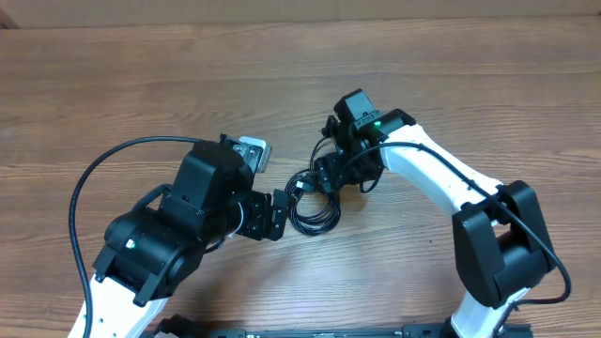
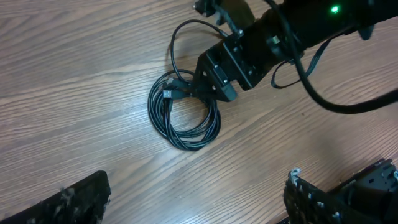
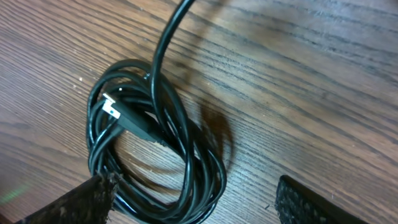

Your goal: Untangle cables

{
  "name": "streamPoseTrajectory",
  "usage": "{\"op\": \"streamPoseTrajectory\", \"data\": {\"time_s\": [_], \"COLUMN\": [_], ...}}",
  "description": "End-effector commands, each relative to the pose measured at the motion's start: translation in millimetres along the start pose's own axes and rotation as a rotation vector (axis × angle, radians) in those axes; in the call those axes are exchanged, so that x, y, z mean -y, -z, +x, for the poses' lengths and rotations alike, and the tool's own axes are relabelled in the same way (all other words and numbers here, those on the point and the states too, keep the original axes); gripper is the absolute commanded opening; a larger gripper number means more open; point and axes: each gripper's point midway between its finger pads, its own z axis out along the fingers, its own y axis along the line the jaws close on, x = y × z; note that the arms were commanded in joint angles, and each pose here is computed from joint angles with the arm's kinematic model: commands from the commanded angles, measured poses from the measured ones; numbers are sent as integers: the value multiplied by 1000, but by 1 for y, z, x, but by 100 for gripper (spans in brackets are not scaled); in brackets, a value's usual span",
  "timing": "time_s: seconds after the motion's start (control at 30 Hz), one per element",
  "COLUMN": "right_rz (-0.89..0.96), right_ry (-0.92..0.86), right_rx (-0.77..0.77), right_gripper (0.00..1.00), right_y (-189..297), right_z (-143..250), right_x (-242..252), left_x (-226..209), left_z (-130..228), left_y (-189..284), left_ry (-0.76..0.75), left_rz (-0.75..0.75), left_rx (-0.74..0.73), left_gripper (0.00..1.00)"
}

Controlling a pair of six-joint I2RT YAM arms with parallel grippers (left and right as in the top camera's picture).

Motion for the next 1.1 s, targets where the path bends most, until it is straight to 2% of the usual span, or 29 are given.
{"op": "streamPoseTrajectory", "data": {"time_s": [0.0,0.1,0.2,0.27,0.3,0.43,0.83,1.07], "right_rz": [14,15,16,15,15,14,9,-4], "right_ry": [-2,4,15,22,23,25,31,54], "right_rx": [-35,-57,-68,-68,-67,-62,-31,46], "right_gripper": [81,79,70,52,46,5,4,4], "right_y": [-13,-21,-25,-26,-26,-26,-25,4], "right_z": [5,9,13,13,13,11,3,-20], "right_x": [4,2,-1,-3,-4,-4,-6,-19], "left_x": [6,6,6,6,6,6,6,5], "left_z": [-8,-8,-9,-10,-11,-11,-11,-12], "left_y": [7,7,7,7,7,7,7,7], "left_ry": [2,2,2,1,1,1,0,-3], "left_rz": [17,17,18,19,20,20,20,11], "left_rx": [28,30,32,36,39,40,40,43], "left_gripper": [89,90,90,91,91,90,91,92]}}
